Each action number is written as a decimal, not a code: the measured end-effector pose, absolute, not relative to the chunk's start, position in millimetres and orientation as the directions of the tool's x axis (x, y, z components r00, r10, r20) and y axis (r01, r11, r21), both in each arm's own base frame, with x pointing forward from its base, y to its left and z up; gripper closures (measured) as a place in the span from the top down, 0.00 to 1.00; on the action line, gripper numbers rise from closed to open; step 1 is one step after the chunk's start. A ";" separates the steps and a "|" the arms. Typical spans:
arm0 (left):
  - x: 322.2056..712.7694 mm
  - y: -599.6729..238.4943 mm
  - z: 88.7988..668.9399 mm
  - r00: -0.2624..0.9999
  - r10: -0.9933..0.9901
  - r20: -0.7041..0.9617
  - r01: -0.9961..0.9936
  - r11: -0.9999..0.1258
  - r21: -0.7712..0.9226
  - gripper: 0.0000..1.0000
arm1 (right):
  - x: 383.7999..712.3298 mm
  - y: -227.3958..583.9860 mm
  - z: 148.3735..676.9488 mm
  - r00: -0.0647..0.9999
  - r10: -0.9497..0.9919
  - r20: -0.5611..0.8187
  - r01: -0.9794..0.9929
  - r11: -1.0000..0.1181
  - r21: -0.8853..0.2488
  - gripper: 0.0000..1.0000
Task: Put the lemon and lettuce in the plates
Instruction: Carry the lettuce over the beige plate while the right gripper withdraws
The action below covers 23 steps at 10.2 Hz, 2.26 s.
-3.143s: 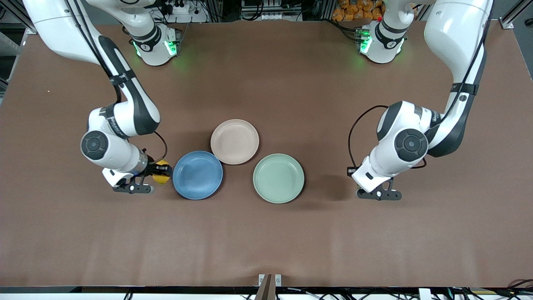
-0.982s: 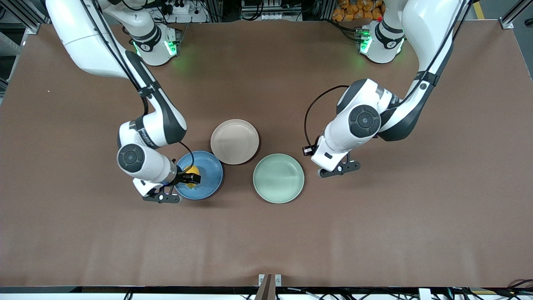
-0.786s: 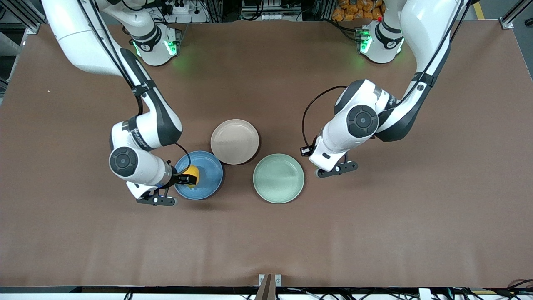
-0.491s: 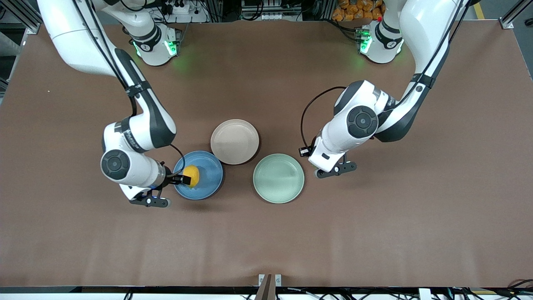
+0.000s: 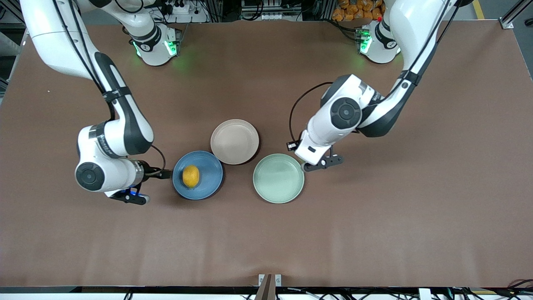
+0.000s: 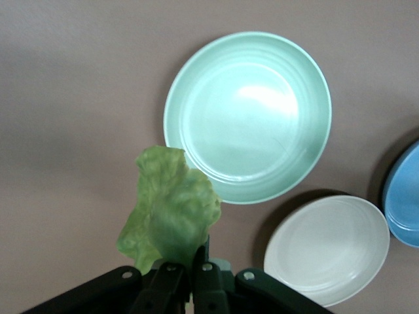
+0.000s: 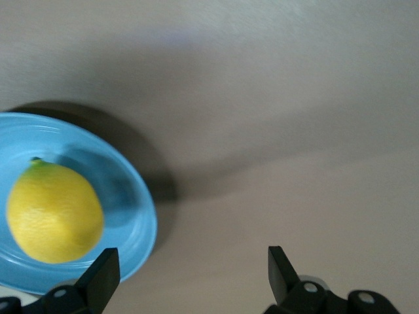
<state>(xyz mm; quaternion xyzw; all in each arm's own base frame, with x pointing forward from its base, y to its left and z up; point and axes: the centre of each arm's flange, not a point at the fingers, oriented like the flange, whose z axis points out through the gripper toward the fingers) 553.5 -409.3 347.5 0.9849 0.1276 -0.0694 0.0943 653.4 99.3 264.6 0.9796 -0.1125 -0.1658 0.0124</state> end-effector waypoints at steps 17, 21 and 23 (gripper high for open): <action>439.4 -574.5 304.3 0.959 0.241 -0.152 0.282 -0.880 0.384 0.02 | 626.9 -16.5 313.0 0.797 -0.397 -0.455 -0.347 -0.918 0.194 1.00; 441.8 -584.5 313.3 0.979 0.189 -0.072 0.200 -0.849 0.489 0.02 | 601.0 -11.1 354.9 0.808 -0.392 -0.439 -0.342 -0.920 0.191 1.00; 432.7 -591.8 305.7 0.983 0.170 -0.073 0.184 -0.853 0.489 0.02 | 587.2 -6.1 371.4 0.818 -0.386 -0.426 -0.338 -0.923 0.187 1.00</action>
